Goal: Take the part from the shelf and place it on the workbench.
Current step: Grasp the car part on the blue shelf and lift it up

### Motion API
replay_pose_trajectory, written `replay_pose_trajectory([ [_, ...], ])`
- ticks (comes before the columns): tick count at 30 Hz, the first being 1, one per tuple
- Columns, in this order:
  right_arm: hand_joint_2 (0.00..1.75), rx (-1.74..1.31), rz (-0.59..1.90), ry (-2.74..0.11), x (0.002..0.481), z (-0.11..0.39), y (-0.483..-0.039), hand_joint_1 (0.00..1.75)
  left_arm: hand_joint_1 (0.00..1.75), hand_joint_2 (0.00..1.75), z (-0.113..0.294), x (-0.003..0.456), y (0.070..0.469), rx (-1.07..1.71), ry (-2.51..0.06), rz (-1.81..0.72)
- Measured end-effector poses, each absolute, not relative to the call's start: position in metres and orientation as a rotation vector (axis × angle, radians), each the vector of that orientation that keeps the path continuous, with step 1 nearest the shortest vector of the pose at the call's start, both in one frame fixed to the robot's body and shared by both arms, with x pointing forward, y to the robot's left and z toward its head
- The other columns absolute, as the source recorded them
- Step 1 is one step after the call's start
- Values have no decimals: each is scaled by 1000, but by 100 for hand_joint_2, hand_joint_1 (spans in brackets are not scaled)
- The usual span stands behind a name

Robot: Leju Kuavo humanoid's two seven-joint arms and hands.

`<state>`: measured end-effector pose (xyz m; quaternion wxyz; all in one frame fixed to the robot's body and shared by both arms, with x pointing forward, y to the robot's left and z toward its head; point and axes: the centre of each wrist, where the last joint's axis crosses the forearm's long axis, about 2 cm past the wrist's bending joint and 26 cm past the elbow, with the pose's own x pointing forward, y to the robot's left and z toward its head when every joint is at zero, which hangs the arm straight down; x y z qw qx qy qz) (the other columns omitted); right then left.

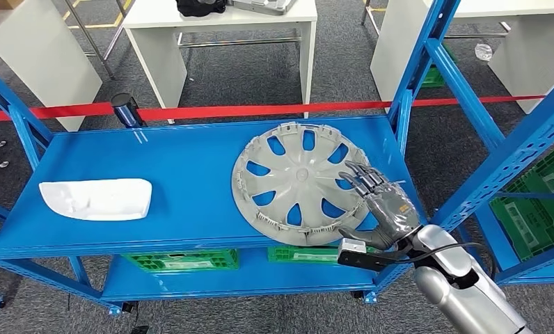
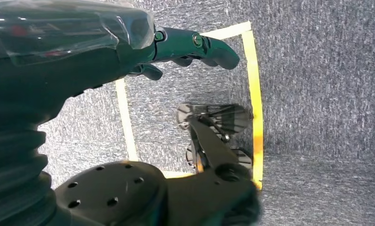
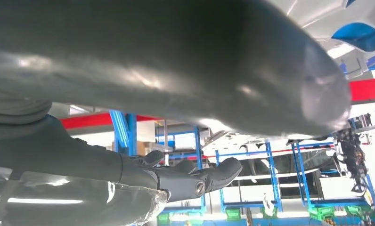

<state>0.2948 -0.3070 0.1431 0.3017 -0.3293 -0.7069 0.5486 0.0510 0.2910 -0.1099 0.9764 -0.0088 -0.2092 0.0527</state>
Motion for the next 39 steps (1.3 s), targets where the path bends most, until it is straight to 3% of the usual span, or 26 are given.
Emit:
replay_pose_trajectory([
  [7, 0, -891, 1498, -1899, 298, 146, -307, 0, 0, 175, -110, 54, 292, -12, -425, 112],
  [14, 0, -647, 1372, -1841, 282, 129, -307, 0, 0, 175, -110, 50, 289, -24, -418, 125],
  [39, 0, -492, 1175, -1897, 271, 137, -302, 0, 0, 175, -110, 51, 289, -24, -429, 118],
])
